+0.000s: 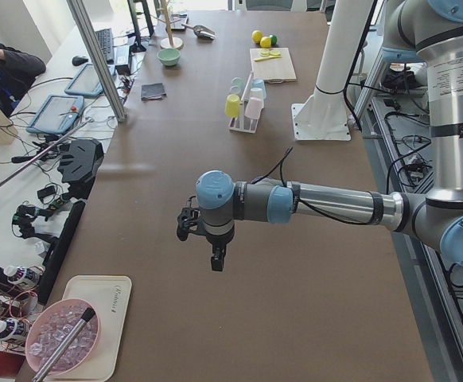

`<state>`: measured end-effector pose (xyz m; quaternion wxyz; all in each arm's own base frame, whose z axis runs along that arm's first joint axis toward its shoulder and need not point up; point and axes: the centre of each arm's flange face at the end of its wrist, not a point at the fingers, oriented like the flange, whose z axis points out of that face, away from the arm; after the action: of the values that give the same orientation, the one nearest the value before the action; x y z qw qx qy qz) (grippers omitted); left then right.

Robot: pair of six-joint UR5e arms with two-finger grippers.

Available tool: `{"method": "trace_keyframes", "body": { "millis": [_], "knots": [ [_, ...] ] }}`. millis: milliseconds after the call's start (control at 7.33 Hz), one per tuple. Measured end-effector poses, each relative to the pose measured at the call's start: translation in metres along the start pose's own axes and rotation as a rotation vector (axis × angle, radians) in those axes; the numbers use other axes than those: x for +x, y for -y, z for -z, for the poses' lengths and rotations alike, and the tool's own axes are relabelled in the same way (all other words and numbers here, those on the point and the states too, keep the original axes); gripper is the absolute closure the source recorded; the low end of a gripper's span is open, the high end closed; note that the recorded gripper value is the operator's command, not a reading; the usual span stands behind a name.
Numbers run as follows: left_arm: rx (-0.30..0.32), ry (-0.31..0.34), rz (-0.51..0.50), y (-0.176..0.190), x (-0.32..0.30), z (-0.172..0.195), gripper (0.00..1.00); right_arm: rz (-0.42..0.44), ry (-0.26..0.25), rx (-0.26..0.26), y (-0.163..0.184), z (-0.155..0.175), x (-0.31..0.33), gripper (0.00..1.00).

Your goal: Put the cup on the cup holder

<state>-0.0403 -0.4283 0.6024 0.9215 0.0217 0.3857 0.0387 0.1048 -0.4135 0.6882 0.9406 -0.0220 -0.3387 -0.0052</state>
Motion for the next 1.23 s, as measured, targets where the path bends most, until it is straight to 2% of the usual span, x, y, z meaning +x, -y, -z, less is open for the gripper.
{"method": "trace_keyframes", "body": {
  "millis": [1227],
  "knots": [
    [0.019, 0.003, -0.021, 0.014, 0.007, 0.007, 0.02, -0.007, 0.001, 0.004, 0.001, 0.002, -0.002, 0.00]
  ]
}}
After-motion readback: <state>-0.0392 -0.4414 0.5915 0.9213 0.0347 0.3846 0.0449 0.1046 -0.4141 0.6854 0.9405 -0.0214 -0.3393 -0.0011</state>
